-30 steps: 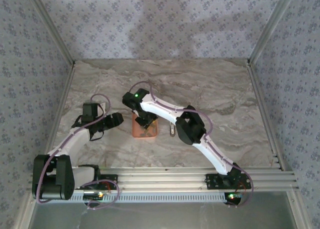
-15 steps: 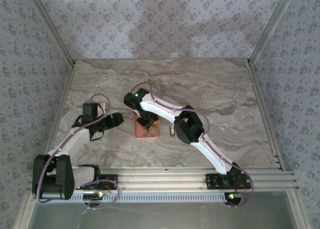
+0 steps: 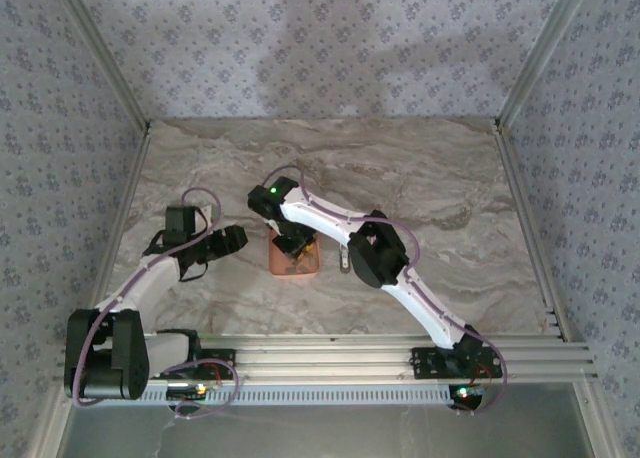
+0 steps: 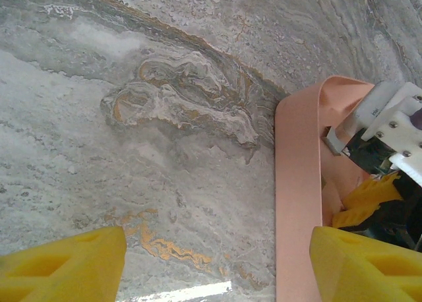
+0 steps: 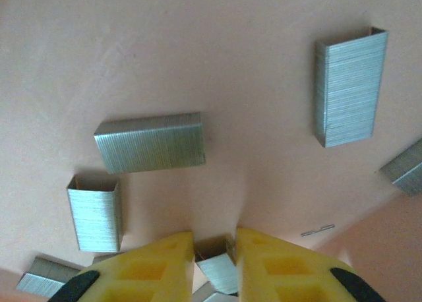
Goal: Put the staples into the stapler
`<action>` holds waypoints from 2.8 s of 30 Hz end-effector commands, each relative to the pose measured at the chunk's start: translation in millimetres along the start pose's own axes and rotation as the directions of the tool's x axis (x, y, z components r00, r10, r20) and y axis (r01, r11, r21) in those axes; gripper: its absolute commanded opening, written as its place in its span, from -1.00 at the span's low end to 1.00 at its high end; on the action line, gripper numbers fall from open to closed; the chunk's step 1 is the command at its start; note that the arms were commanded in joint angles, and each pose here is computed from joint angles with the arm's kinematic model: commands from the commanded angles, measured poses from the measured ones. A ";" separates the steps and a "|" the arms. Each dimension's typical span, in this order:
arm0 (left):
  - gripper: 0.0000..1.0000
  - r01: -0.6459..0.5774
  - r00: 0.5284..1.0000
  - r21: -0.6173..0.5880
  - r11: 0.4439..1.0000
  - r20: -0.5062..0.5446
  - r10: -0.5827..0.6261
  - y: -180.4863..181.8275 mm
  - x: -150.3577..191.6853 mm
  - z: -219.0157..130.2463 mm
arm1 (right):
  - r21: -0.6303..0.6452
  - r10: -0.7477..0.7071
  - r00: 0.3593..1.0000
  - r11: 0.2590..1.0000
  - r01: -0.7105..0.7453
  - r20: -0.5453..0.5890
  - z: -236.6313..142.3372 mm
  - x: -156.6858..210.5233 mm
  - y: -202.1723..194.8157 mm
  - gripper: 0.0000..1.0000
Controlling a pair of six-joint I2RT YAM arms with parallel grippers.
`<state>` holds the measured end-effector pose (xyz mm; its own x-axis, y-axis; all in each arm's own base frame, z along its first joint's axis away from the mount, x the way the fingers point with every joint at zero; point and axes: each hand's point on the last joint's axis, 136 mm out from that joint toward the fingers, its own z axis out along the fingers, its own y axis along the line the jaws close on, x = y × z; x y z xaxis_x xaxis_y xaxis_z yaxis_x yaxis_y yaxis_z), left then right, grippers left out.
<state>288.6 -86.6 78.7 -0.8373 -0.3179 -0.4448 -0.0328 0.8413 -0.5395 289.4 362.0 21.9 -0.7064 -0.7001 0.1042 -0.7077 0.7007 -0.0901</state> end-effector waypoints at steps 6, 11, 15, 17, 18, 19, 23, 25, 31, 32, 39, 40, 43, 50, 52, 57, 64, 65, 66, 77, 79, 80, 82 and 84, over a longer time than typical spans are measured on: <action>0.46 -0.031 0.999 0.035 0.999 0.030 0.030 -7.5 -5.3 -5.1 | 0.003 0.051 0.998 0.999 -0.051 0.041 -3.4 -3.3 -6.7 -0.62; 0.46 -0.049 0.997 0.072 0.996 0.061 0.045 -15.1 -7.7 -9.6 | -0.022 0.078 0.985 0.997 -0.075 0.154 -31.3 -10.4 -6.9 -0.63; 0.46 -0.067 0.995 0.108 0.992 0.086 0.057 -23.0 -9.1 -12.7 | -0.054 0.116 0.963 0.993 -0.106 0.242 -54.0 -11.9 -8.0 -0.63; 0.46 -0.081 0.992 0.125 0.989 0.105 0.068 -28.0 -9.9 -14.8 | -0.074 0.143 0.948 0.989 -0.127 0.284 -63.8 -10.7 -8.9 -0.63; 0.46 -0.086 0.991 0.131 0.988 0.113 0.071 -30.1 -9.8 -15.8 | -0.087 0.156 0.939 0.987 -0.135 0.306 -68.6 -11.0 -9.6 -0.64; 0.46 -0.093 0.989 0.141 0.986 0.124 0.076 -33.2 -10.1 -16.8 | -0.101 0.169 0.931 0.985 -0.143 0.323 -71.2 -10.4 -9.0 -0.63; 0.47 -0.125 0.982 0.179 0.976 0.163 0.096 -46.3 -7.6 -18.5 | -0.161 0.233 0.896 0.970 -0.184 0.379 -79.1 -7.8 -10.4 -0.63; 0.47 -0.143 0.978 0.188 0.972 0.176 0.110 -52.3 -4.3 -17.8 | -0.183 0.262 0.877 0.962 -0.203 0.403 -82.5 -6.1 -11.9 -0.64; 0.48 -0.184 0.967 0.199 0.963 0.214 0.141 -65.1 0.7 -16.5 | -0.239 0.335 0.826 0.938 -0.250 0.454 -89.6 3.3 -17.4 -0.64; 0.48 -0.194 0.964 0.201 0.960 0.220 0.149 -67.7 1.6 -16.4 | -0.249 0.348 0.814 0.934 -0.257 0.464 -91.0 4.6 -18.5 -0.63; 0.48 -0.265 0.945 0.205 0.942 0.249 0.211 -84.4 9.1 -12.7 | -0.306 0.426 0.737 0.902 -0.304 0.525 -102.4 16.3 -27.5 -0.64; 0.49 -0.276 0.941 0.204 0.939 0.255 0.221 -86.5 10.6 -12.0 | -0.308 0.435 0.729 0.899 -0.313 0.529 -103.0 19.1 -29.0 -0.64; 0.50 -0.316 0.926 0.205 0.926 0.278 0.255 -96.1 12.4 -11.3 | -0.316 0.457 0.704 0.888 -0.333 0.544 -106.1 28.3 -35.3 -0.64; 0.50 -0.396 0.890 0.205 0.895 0.327 0.319 -119.3 16.3 -9.8 | -0.346 0.518 0.646 0.855 -0.386 0.561 -108.5 56.8 -49.9 -0.64; 0.51 -0.417 0.878 0.201 0.887 0.340 0.336 -124.6 17.1 -8.8 | -0.343 0.532 0.646 0.847 -0.406 0.548 -99.0 69.6 -53.7 -0.64; 0.51 -0.464 0.856 0.192 0.865 0.348 0.382 -138.6 19.4 -3.8 | -0.346 0.565 0.627 0.825 -0.447 0.537 -91.8 93.2 -63.5 -0.64; 0.51 -0.521 0.832 0.202 0.829 0.336 0.441 -159.9 29.6 8.9 | -0.355 0.610 0.603 0.792 -0.497 0.515 -79.8 118.2 -73.7 -0.64; 0.51 -0.526 0.830 0.203 0.826 0.334 0.446 -162.6 30.5 11.0 | -0.355 0.613 0.601 0.789 -0.502 0.512 -77.5 121.5 -75.2 -0.64; 0.51 -0.532 0.827 0.204 0.822 0.333 0.452 -165.5 31.6 12.8 | -0.356 0.616 0.599 0.786 -0.505 0.511 -76.1 123.8 -76.4 -0.64; 0.51 -0.555 0.815 0.209 0.805 0.333 0.475 -188.4 35.8 26.4 | -0.368 0.670 0.567 0.740 -0.562 0.479 -60.1 150.9 -91.5 -0.64; 0.51 -0.548 0.819 0.204 0.811 0.330 0.470 -187.0 35.6 28.9 | -0.367 0.677 0.563 0.733 -0.573 0.474 -56.0 155.2 -93.9 -0.64; 0.51 -0.545 0.821 0.207 0.813 0.331 0.466 -187.7 36.0 29.6 | -0.366 0.680 0.561 0.731 -0.577 0.473 -54.2 157.0 -95.0 -0.64; 0.51 -0.539 0.824 0.209 0.816 0.330 0.460 -187.5 36.6 31.1 | -0.365 0.685 0.559 0.725 -0.584 0.468 -50.8 159.7 -97.0 -0.64; 0.51 -0.537 0.826 0.211 0.817 0.330 0.457 -187.7 37.3 32.0 | -0.363 0.689 0.558 0.721 -0.590 0.462 -46.9 161.8 -98.1 -0.64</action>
<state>273.2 -261.8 121.0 -0.5674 0.0239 -0.8231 0.5281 0.7775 -0.3415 245.8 192.7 95.6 -0.8868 -0.0031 -0.4621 -0.1216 0.9663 0.2270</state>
